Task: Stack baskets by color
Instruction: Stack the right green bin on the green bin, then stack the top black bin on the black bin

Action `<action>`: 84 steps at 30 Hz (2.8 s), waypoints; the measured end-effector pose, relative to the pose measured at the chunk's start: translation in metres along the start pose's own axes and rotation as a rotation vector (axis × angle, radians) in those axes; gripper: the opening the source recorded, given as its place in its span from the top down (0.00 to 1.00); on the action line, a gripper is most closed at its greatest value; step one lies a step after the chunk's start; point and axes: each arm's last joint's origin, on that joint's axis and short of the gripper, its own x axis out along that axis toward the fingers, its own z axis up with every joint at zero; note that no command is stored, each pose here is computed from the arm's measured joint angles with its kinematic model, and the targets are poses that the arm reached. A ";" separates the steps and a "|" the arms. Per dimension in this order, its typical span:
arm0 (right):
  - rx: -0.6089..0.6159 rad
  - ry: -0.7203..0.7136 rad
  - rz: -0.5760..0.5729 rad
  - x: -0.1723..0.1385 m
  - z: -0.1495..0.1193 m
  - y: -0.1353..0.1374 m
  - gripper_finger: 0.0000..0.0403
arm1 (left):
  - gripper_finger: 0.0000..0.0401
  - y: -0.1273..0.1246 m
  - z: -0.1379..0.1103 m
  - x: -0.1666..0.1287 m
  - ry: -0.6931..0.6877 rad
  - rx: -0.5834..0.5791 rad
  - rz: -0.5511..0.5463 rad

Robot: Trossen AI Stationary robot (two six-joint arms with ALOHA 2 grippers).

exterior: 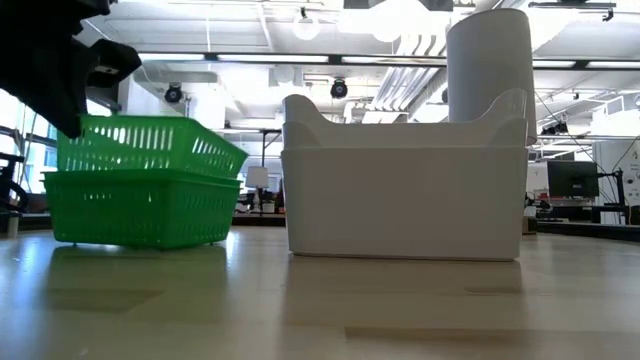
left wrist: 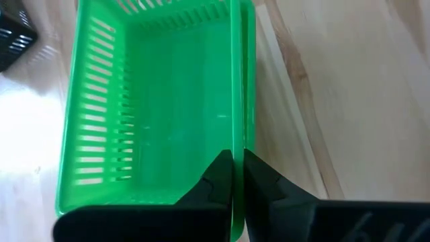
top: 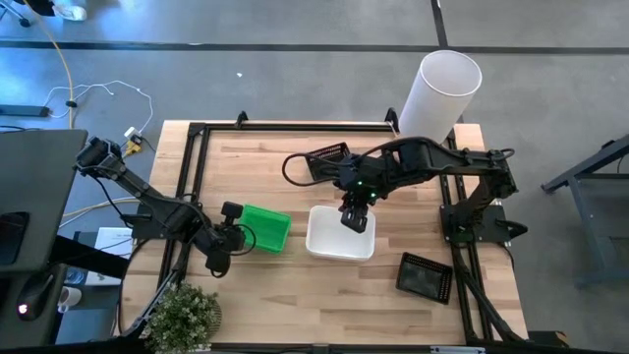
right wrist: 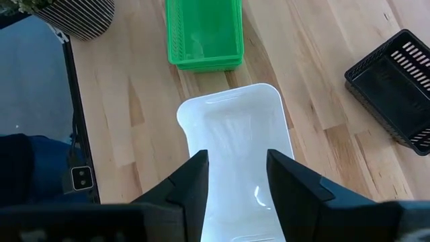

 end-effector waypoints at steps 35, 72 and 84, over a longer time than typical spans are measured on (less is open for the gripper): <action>-0.141 -0.022 -0.092 0.000 0.004 -0.012 0.66 | 0.56 0.017 0.002 0.009 0.045 -0.217 -0.076; -0.448 0.285 -0.182 0.086 0.047 -0.167 0.66 | 0.56 0.041 0.009 -0.066 -0.327 -0.152 -0.139; -0.468 0.443 -0.156 0.153 0.045 -0.197 0.66 | 0.56 0.041 0.009 -0.067 -0.328 -0.144 -0.138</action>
